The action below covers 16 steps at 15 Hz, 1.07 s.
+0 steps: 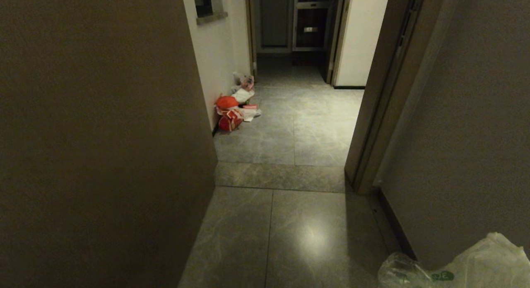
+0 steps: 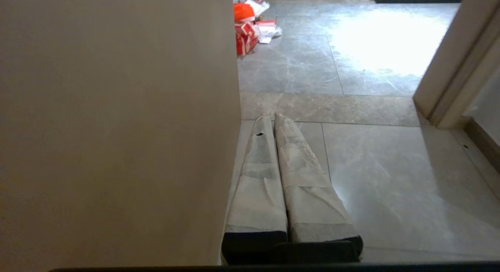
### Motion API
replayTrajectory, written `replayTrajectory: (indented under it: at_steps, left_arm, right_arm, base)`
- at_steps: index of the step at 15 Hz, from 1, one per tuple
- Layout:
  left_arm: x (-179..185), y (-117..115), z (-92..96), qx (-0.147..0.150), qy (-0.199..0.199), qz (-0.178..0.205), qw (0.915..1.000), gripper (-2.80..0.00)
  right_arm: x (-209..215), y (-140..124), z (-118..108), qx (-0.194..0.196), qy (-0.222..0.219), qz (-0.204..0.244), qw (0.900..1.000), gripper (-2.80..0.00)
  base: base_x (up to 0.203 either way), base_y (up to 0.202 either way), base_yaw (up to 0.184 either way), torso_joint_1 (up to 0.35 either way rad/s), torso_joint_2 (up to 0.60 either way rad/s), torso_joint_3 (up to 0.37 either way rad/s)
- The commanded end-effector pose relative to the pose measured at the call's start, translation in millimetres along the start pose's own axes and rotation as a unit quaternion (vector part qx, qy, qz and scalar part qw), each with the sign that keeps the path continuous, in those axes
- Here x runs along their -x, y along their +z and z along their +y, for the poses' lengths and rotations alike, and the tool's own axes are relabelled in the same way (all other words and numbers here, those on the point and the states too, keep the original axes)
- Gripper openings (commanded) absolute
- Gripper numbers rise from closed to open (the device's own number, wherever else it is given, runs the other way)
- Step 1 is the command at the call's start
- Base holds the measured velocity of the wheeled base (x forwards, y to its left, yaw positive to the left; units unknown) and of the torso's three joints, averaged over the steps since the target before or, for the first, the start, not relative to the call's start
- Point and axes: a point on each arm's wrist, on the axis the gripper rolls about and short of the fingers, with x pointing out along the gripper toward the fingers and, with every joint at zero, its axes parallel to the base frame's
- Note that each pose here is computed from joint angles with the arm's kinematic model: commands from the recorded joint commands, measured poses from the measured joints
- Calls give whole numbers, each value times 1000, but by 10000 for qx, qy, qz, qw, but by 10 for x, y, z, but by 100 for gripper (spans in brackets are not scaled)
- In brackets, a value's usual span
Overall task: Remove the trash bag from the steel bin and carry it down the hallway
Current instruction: Put the trash bag at the door
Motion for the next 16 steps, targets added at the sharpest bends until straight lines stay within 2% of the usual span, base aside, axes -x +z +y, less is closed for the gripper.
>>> replayTrajectory:
  at_steps: [1, 16]
  left_arm:
    - [-1, 0, 0, 0, 1, 7, 10000, -280]
    - [-1, -1, 0, 8, 1, 9, 10000, -280]
  right_arm:
    - [-10, -39, 0, 2, 2, 78, 10000, -280]
    - [-10, -39, 0, -5, 2, 78, 10000, -280]
  base:
    - [193, 0, 3, 7, 7, 2]
    - [194, 0, 1, 3, 3, 2]
